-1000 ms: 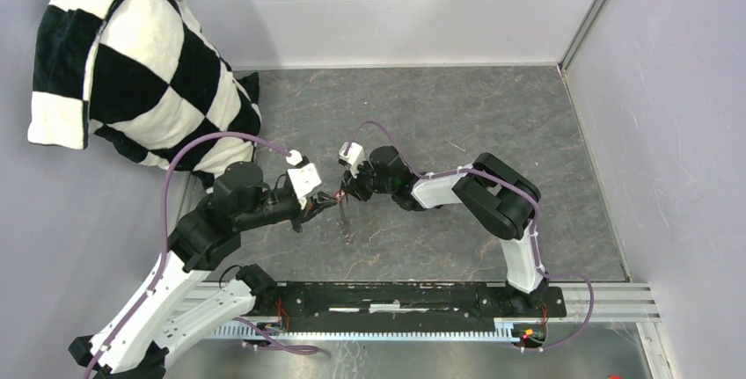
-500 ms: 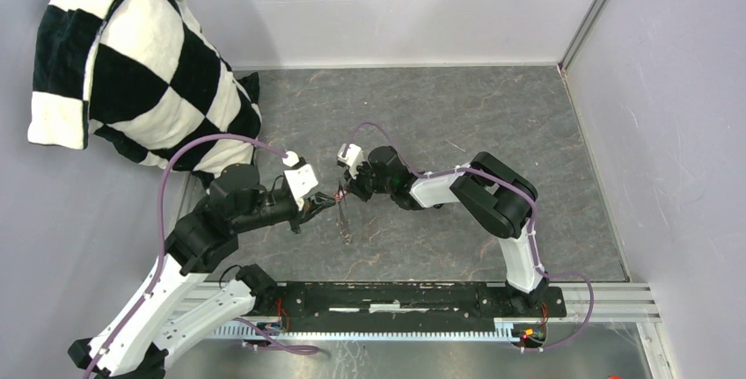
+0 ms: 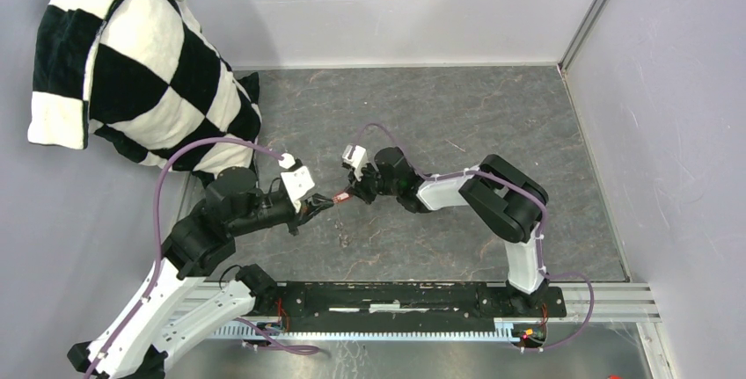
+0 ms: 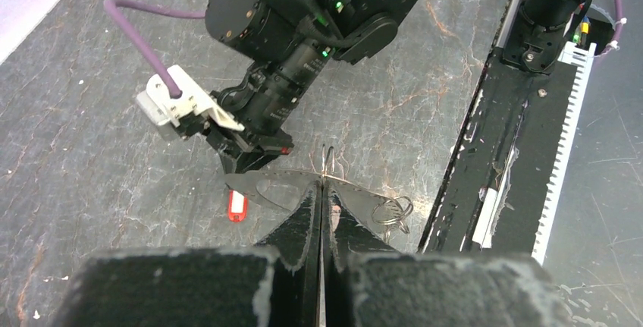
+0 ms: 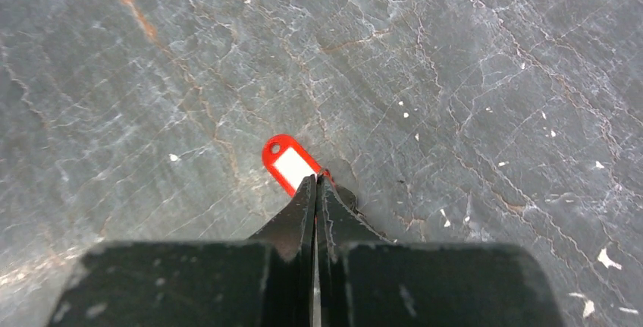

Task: Put the keys on the keyring

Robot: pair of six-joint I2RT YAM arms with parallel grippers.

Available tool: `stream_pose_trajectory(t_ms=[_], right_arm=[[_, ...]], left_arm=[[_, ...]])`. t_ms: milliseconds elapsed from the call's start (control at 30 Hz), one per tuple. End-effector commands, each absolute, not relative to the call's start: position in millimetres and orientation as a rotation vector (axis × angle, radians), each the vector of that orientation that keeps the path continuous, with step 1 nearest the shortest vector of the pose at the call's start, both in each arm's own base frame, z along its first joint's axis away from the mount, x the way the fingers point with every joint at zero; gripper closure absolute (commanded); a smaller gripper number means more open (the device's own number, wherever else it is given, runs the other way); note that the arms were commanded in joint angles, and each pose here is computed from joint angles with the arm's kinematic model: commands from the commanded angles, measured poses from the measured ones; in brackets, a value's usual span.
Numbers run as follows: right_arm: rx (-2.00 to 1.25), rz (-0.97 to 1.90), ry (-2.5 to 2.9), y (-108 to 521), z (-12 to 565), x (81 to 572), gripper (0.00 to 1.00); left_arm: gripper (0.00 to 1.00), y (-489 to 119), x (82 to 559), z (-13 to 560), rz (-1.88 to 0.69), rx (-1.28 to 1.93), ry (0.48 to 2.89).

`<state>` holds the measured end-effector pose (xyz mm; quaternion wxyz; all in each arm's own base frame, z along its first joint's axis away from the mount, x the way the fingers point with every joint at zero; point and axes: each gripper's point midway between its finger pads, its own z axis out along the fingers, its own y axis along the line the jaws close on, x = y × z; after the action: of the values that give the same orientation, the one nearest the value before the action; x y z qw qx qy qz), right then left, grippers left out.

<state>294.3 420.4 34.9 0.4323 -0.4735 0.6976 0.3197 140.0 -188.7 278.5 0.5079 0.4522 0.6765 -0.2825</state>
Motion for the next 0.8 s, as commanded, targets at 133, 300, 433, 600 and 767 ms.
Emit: stream_pose_trajectory(t_ms=[133, 300, 433, 600, 767], right_arm=[[-1.107, 0.893, 1.571, 410.1, 105.0, 274.3, 1.00], [-1.083, 0.893, 1.545, 388.9, 122.1, 257.3, 1.00], [-1.054, 0.885, 1.535, 376.1, 136.2, 250.2, 0.99], [-1.031, 0.822, 1.613, 364.6, 121.6, 253.9, 0.85], [-1.040, 0.820, 1.644, 369.8, 100.8, 250.3, 0.64]], left_arm=[[0.98, -180.3, 142.6, 278.3, -0.650, 1.022, 1.658], [0.98, -172.6, 145.1, 272.0, -0.599, 1.019, 1.678], [0.98, -169.5, 145.9, 271.1, -0.583, 1.007, 1.683], [0.98, -164.0, 155.2, 280.2, -0.508, 1.003, 1.650], [0.98, -153.4, 169.9, 289.8, -0.372, 1.020, 1.612]])
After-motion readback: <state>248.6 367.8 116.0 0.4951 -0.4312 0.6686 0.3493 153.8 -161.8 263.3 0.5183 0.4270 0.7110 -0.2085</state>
